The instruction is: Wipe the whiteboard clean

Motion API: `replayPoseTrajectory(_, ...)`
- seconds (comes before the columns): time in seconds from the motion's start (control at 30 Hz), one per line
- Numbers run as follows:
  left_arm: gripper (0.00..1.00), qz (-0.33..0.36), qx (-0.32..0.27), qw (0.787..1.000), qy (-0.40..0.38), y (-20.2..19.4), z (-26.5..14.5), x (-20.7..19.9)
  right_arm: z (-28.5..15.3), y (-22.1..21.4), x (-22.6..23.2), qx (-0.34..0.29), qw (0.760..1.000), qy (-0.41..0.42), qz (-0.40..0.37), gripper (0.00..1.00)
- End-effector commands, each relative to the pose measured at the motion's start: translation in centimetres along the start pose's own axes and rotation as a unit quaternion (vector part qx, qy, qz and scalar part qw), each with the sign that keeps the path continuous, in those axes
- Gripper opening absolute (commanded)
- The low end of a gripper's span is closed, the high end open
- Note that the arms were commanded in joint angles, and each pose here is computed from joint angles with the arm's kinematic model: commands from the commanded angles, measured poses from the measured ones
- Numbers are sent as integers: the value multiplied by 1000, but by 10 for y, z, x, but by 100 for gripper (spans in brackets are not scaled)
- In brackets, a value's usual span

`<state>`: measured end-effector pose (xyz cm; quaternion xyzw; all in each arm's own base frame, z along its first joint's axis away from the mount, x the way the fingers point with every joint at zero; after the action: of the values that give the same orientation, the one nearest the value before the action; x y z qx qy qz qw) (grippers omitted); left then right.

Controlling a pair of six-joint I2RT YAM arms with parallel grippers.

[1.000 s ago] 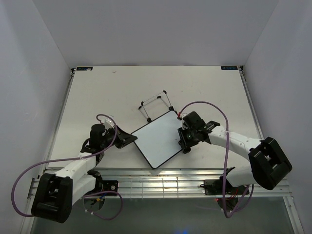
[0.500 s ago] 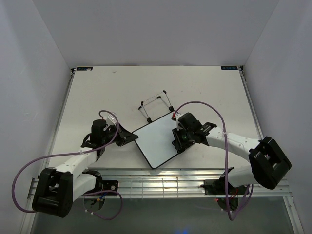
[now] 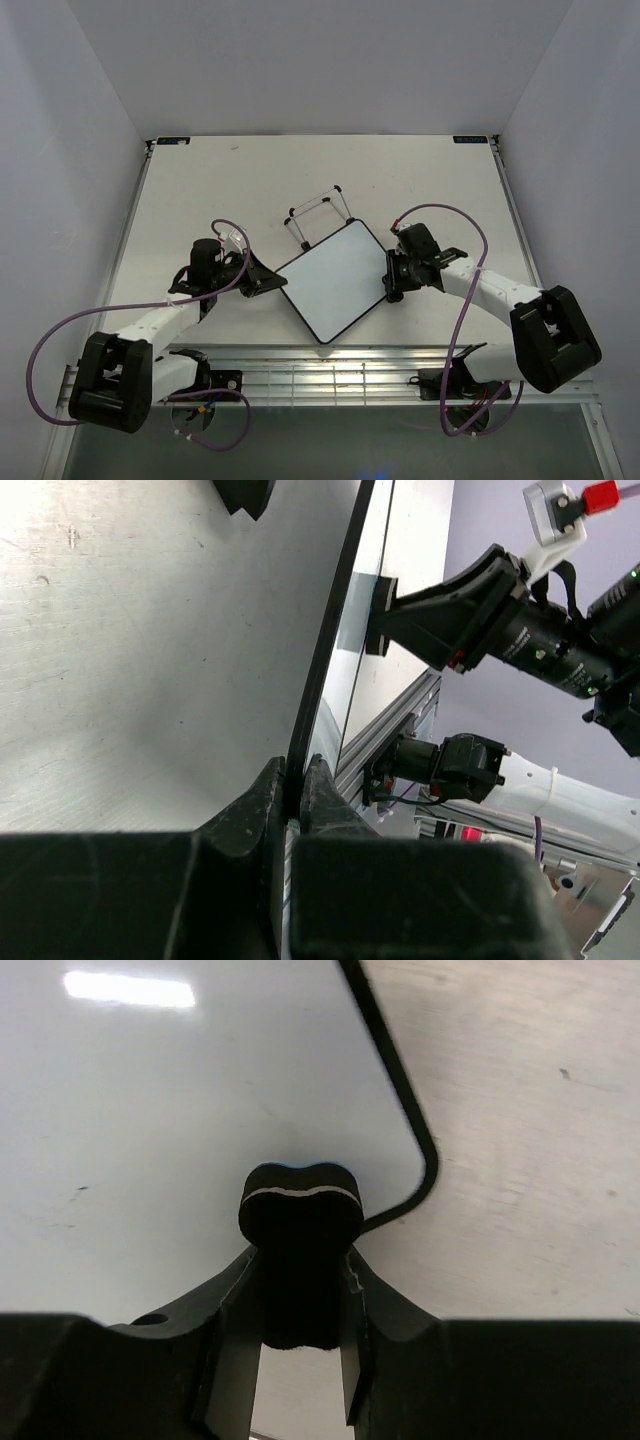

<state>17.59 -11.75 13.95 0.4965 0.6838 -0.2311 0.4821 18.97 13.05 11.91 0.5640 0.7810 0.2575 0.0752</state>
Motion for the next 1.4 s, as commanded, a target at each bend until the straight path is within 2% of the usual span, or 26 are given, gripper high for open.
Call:
replayPoseTrajectory(0.0,0,33,18,999,18,-5,-4,3,-4,-7,-23,34,994,-102,9,8)
replayPoseTrajectory(0.1,0,35,18,999,17,-5,-4,3,-7,8,-20,3,995,-97,4,8)
replayPoseTrajectory(0.2,0,36,19,999,14,-5,-4,4,-6,20,-1,-33,999,-15,-19,8)
replayPoseTrajectory(0.3,0,36,21,999,12,-4,-3,4,-5,22,32,-52,994,61,-81,8)
replayPoseTrajectory(0.4,0,38,22,999,8,-3,-2,2,-7,7,90,-69,971,143,-179,8)
replayPoseTrajectory(0.5,0,39,23,999,2,-2,-2,1,-7,-7,131,-83,951,200,-219,8)
replayPoseTrajectory(0.63,0,36,24,999,-1,-1,0,1,-6,-26,174,-100,927,267,-243,8)
replayPoseTrajectory(0.8,0,29,29,999,-6,0,2,1,-13,-37,208,-120,920,285,-242,8)
replayPoseTrajectory(0.93,0,28,33,999,-9,0,3,0,-4,-36,200,-125,939,215,-236,8)
replayPoseTrajectory(0.97,0,27,37,999,-10,0,3,0,1,-36,188,-128,952,160,-229,8)
replayPoseTrajectory(1.1,0,32,38,999,-8,0,2,0,5,-28,142,-148,973,60,-164,8)
replayPoseTrajectory(1.17,0,33,38,999,-8,0,2,0,-1,-24,123,-167,976,36,-132,8)
replayPoseTrajectory(1.37,0,35,42,998,-11,0,2,-1,3,-24,56,-166,983,-29,-75,8)
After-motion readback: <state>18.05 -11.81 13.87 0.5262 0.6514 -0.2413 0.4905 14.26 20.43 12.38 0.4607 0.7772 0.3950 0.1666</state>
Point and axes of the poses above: each gripper's point midway between its finger pads, its own z axis out along the fingers, its own x axis along the line the jaws close on, y = z × x, the point moved 10 cm from there along -z, back along the fingers, and after that the axes turned 5 degrees about -z, right-handed, at the moved point
